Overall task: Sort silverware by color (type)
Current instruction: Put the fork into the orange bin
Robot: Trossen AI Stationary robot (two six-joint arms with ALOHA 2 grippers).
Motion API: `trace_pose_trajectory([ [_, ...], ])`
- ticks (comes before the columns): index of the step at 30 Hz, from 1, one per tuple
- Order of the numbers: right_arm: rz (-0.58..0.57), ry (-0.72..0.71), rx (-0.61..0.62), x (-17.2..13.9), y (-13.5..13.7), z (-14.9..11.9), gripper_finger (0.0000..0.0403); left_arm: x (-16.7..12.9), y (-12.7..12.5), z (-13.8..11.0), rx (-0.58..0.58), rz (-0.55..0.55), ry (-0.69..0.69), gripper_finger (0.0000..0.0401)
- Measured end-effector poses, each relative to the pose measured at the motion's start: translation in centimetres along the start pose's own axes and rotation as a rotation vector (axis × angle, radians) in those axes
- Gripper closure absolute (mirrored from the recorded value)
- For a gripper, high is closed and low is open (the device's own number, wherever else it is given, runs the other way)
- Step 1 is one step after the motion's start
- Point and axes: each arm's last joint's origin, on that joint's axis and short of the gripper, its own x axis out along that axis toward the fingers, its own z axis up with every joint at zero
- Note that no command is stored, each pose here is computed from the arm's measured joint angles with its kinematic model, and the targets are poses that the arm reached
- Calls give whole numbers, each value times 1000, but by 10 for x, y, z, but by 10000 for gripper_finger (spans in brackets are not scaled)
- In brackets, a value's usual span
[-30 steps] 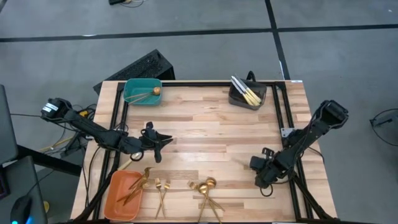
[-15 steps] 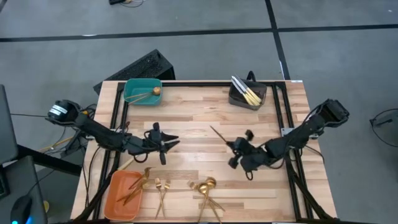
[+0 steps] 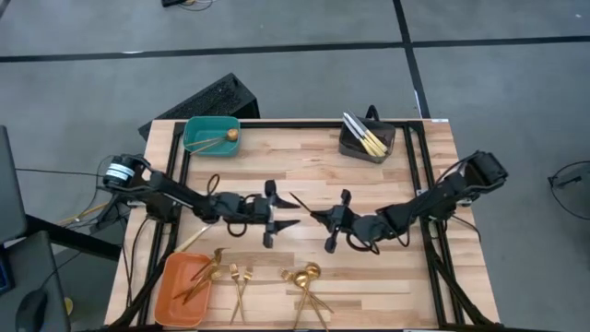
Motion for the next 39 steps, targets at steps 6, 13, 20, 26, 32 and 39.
trace_pose_trajectory([
  [6, 16, 0, -12, 3, 3, -4, 378, 7, 2, 4, 5, 1, 18, 255],
  [13, -7, 47, 22, -2, -1, -4, 378, 2, -1, -6, 14, 62, 200, 304],
  [20, 29, 317, 349, 0, -30, -10, 378, -15, -32, -4, 539, 159, 337, 312],
  [26, 137, 385, 484, 13, -39, -9, 368, 6, -42, -1, 927, 140, 483, 293],
  [32, 159, 381, 498, 15, -41, -7, 372, 35, -47, -8, 1156, 142, 618, 262],
  [39, 165, 378, 501, 15, -41, -7, 369, 59, -45, -25, 1301, 139, 707, 262],
])
